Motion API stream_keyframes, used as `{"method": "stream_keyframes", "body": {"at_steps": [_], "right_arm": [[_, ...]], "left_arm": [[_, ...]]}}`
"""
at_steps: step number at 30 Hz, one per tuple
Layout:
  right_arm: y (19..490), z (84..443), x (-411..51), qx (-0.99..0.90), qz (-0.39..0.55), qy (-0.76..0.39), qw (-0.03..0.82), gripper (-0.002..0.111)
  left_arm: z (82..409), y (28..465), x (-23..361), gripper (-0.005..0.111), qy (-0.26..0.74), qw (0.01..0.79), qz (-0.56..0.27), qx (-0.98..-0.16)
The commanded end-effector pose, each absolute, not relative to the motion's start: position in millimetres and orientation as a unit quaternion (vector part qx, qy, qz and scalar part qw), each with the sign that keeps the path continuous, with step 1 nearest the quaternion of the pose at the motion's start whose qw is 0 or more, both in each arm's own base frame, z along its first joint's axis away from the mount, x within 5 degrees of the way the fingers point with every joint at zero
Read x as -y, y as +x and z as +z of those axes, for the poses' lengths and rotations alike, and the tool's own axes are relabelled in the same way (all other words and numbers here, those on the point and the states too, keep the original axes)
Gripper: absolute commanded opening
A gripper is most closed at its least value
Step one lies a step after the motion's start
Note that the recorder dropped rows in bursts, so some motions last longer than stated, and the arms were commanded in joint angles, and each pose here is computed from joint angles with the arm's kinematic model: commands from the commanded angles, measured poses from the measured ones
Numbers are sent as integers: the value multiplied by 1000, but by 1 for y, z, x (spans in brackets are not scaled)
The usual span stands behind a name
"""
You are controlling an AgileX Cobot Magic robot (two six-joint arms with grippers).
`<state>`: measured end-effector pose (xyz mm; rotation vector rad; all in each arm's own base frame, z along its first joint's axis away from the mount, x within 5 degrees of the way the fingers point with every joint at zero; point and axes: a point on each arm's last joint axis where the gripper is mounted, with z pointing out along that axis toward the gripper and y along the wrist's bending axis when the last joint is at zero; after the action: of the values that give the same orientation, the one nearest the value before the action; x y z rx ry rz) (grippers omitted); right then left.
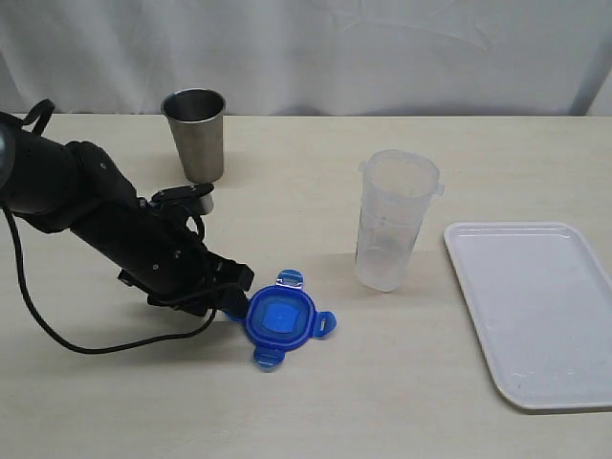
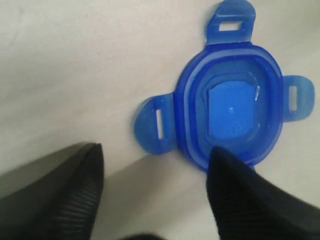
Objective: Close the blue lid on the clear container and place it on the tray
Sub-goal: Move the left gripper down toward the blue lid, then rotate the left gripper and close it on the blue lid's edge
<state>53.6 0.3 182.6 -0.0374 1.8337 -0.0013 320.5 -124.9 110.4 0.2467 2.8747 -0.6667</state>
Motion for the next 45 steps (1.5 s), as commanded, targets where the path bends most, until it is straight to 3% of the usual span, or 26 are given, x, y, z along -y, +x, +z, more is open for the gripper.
{"method": "stream_keyframes", "body": {"at_steps": [1, 18, 31, 39, 45], "right_arm": [[53, 182, 0, -792, -1, -14, 611, 4], [53, 182, 0, -792, -1, -14, 611, 4], [53, 182, 0, -792, -1, -14, 611, 4], [53, 182, 0, -792, -1, -14, 611, 4], [53, 182, 0, -792, -1, -14, 611, 4]], "left_arm": [[109, 321, 125, 45, 86, 92, -222, -967], [113, 317, 135, 45, 65, 75, -275, -956], [108, 324, 139, 52, 100, 136, -211, -963], [113, 330, 136, 51, 191, 165, -173, -952], [130, 334, 150, 51, 393, 173, -193, -882]]}}
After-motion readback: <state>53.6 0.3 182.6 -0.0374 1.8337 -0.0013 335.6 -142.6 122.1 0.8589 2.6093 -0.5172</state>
